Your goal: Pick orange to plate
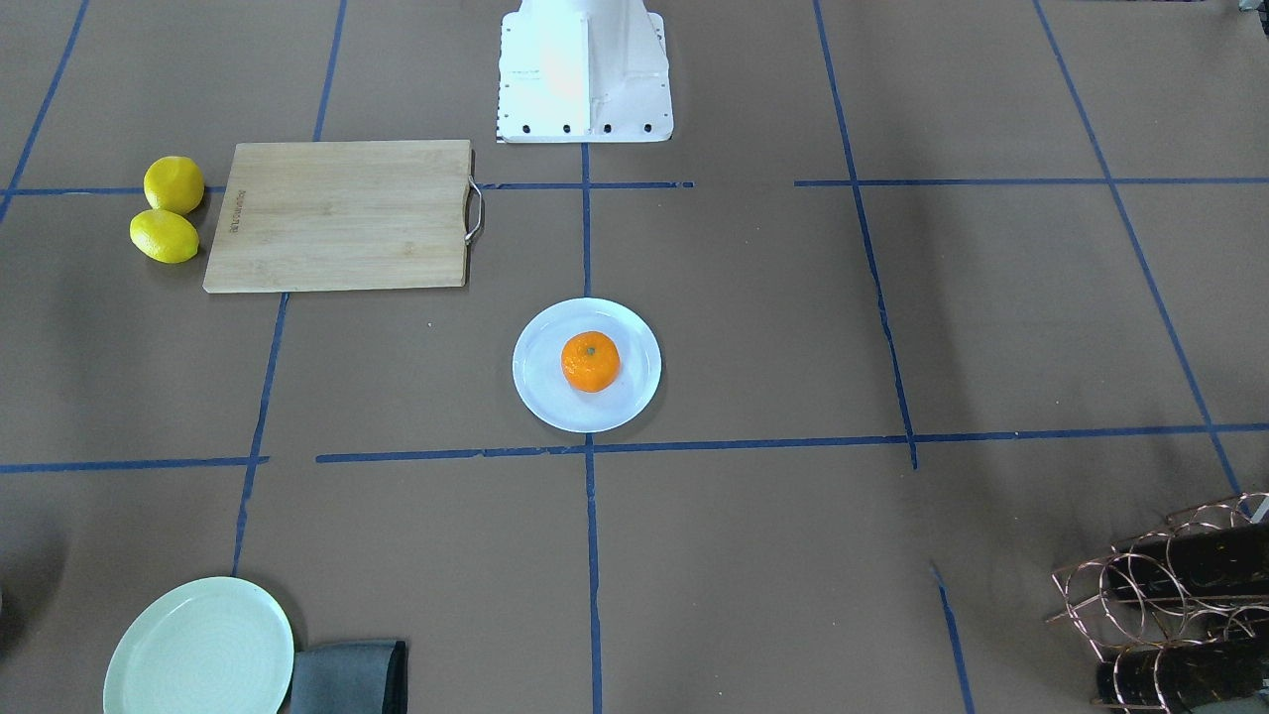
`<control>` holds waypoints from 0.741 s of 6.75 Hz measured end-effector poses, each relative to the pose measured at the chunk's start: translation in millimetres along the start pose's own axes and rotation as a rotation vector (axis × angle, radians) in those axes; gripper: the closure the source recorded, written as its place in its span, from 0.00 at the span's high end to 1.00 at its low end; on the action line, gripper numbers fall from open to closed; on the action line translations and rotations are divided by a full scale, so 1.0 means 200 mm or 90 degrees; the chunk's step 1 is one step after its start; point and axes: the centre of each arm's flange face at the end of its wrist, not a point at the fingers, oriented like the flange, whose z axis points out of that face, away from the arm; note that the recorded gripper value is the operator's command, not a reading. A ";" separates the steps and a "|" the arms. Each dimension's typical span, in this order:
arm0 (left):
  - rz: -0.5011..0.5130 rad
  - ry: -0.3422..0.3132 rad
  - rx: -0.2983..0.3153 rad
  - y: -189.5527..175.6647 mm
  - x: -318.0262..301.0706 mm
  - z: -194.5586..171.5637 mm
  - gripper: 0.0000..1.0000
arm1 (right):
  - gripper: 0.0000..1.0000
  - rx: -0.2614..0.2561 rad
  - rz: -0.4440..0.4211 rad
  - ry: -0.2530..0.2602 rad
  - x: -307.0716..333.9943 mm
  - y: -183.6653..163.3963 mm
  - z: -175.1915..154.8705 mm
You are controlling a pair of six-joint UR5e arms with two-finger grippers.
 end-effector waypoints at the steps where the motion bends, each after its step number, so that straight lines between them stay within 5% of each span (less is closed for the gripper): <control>1: -0.012 0.000 0.002 0.00 0.00 -0.01 1.00 | 1.00 -0.018 -0.008 -0.003 0.24 0.08 0.06; 5: -0.030 -0.003 0.006 0.00 0.00 -0.03 1.00 | 1.00 -0.012 0.060 -0.032 0.73 0.49 0.17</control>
